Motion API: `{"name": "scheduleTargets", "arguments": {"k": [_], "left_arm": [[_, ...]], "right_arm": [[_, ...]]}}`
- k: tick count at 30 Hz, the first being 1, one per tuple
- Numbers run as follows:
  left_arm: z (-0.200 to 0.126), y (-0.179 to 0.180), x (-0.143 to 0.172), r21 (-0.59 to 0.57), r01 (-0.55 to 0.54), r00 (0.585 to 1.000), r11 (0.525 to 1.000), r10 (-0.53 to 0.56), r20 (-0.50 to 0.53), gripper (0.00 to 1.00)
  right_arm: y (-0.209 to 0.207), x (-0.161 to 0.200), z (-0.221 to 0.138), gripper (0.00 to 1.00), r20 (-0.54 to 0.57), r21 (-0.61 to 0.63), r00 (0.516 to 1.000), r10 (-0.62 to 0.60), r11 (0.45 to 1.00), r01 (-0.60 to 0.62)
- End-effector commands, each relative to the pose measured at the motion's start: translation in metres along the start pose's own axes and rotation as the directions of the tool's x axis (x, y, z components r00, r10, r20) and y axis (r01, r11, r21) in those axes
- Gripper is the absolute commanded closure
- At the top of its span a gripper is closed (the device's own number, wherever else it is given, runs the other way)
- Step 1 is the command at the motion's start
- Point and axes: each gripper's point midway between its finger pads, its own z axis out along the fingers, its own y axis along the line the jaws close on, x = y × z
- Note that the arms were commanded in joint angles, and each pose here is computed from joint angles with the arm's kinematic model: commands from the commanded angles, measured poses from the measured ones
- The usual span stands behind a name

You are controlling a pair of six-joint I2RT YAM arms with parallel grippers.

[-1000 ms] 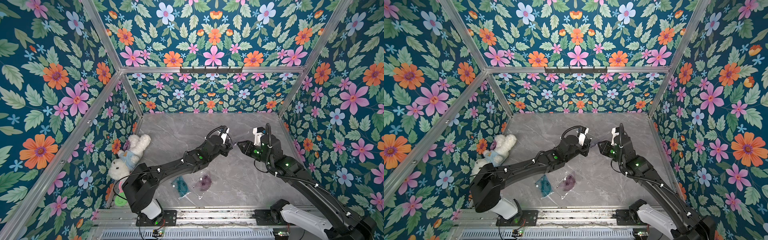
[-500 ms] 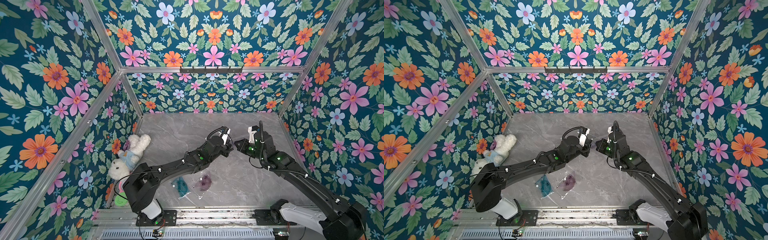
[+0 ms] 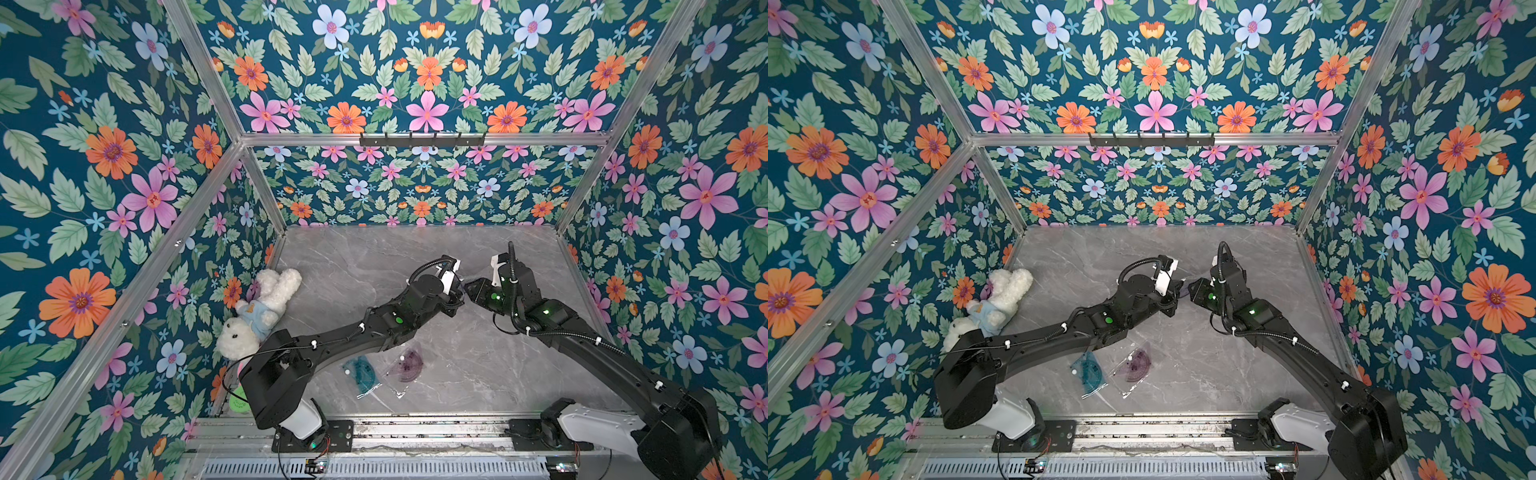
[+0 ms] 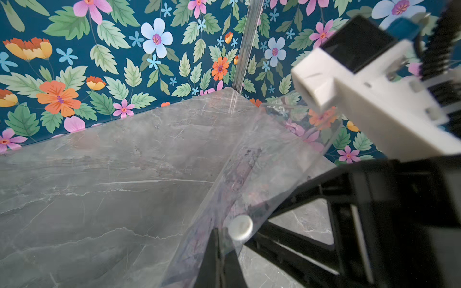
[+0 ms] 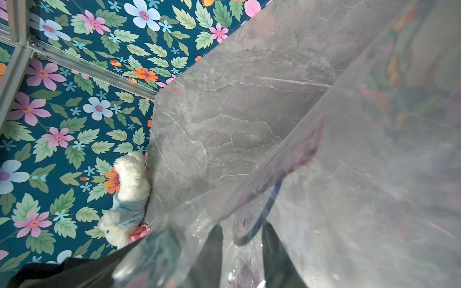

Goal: Open the ruler set and take out the ruler
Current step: Take out the ruler from the ruler set bag.

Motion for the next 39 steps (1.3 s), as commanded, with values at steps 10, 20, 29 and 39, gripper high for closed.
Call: {"name": "scheduleTargets", "arguments": {"k": [10, 20, 29, 39], "left_arm": [[-0.001, -0.006, -0.016, 0.027, 0.006, 0.998, 1.0, -0.008, 0.067, 1.0], [0.005, -0.011, -0.014, 0.049, 0.018, 0.998, 0.999, -0.021, 0.061, 1.0], [0.007, -0.014, -0.016, 0.054, 0.019, 0.998, 0.998, -0.023, 0.067, 1.0], [0.005, 0.014, -0.012, -0.067, 0.028, 0.996, 0.997, -0.023, 0.083, 1.0]], "right_arm": [[-0.001, -0.001, 0.013, 0.73, 0.001, 0.006, 1.0, 0.005, 1.0, -0.005], [0.003, -0.001, 0.018, 0.83, 0.0, -0.02, 1.0, 0.015, 1.0, -0.015], [-0.001, 0.001, 0.023, 0.9, -0.008, -0.002, 1.0, 0.011, 1.0, -0.011], [0.002, -0.004, 0.005, 1.0, 0.017, -0.003, 1.0, -0.005, 1.0, 0.005]]}}
